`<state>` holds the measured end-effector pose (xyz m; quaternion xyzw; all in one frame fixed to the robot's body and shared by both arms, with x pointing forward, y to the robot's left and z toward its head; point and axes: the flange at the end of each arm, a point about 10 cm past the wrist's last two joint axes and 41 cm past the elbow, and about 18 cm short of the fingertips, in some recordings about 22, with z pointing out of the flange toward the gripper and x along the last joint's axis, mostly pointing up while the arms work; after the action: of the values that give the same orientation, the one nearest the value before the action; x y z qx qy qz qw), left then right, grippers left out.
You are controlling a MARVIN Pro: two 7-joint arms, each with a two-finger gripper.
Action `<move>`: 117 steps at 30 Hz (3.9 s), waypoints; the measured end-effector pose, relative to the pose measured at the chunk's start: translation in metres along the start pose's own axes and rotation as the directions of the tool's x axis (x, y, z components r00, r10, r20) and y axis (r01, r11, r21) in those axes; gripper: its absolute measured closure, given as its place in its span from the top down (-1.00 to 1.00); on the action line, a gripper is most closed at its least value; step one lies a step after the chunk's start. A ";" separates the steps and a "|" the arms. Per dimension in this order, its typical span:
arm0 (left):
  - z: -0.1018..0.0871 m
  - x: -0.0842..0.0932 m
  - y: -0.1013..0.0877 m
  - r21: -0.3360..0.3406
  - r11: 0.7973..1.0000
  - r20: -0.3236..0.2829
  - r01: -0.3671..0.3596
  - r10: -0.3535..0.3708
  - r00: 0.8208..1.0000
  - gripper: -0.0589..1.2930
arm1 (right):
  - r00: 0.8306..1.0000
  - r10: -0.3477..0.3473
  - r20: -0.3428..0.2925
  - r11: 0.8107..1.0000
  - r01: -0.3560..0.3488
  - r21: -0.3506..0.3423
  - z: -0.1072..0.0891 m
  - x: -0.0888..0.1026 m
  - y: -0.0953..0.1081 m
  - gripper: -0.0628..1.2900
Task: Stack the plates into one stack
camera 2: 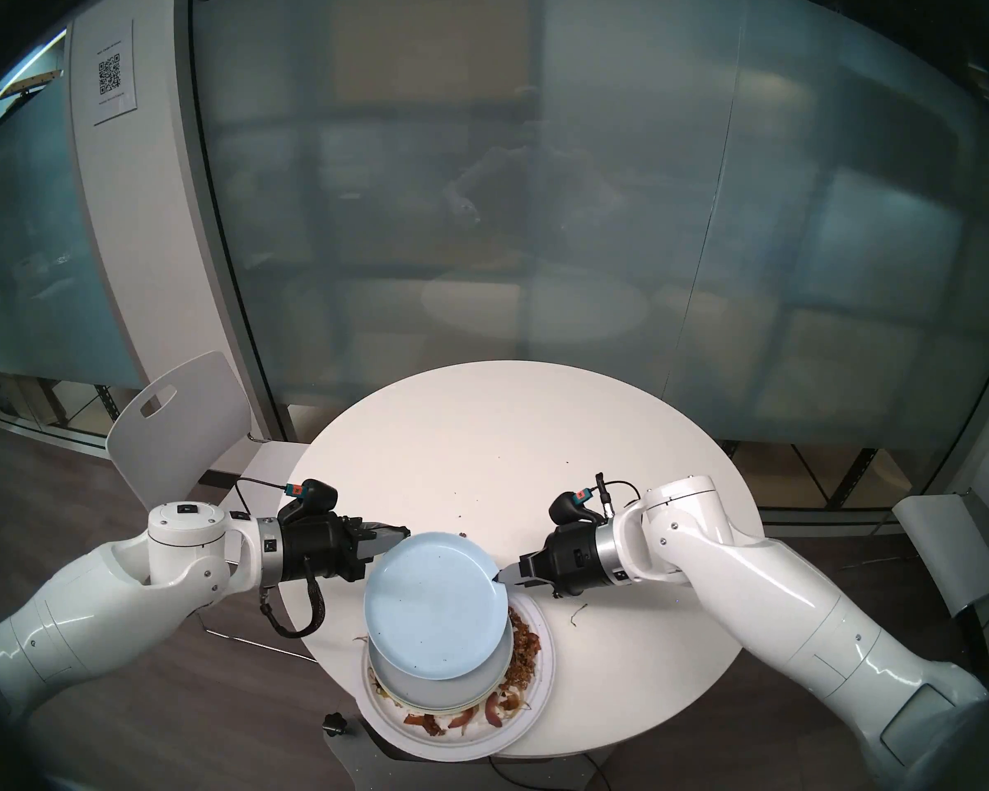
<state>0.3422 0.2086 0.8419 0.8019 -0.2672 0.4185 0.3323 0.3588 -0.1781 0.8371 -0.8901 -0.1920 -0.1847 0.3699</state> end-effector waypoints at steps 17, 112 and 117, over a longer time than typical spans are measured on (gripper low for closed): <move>0.000 0.000 0.000 0.000 1.000 0.000 0.000 0.000 1.000 -0.83 | 0.992 -0.106 0.074 0.993 0.101 0.068 -0.022 0.012 -0.010 -0.95; -0.001 0.001 0.000 0.002 1.000 -0.004 0.004 -0.004 1.000 -0.82 | 0.850 -0.331 0.410 0.935 0.235 0.267 0.025 0.084 -0.028 -0.94; -0.001 0.001 0.000 0.003 1.000 -0.004 0.004 -0.004 1.000 -0.82 | 0.851 -0.325 0.413 0.936 0.225 0.272 0.024 0.086 -0.030 -0.94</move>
<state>0.3424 0.2093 0.8426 0.8020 -0.2644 0.4200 0.3325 0.4228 -0.1233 0.8788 -0.8264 -0.4172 -0.0026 0.3782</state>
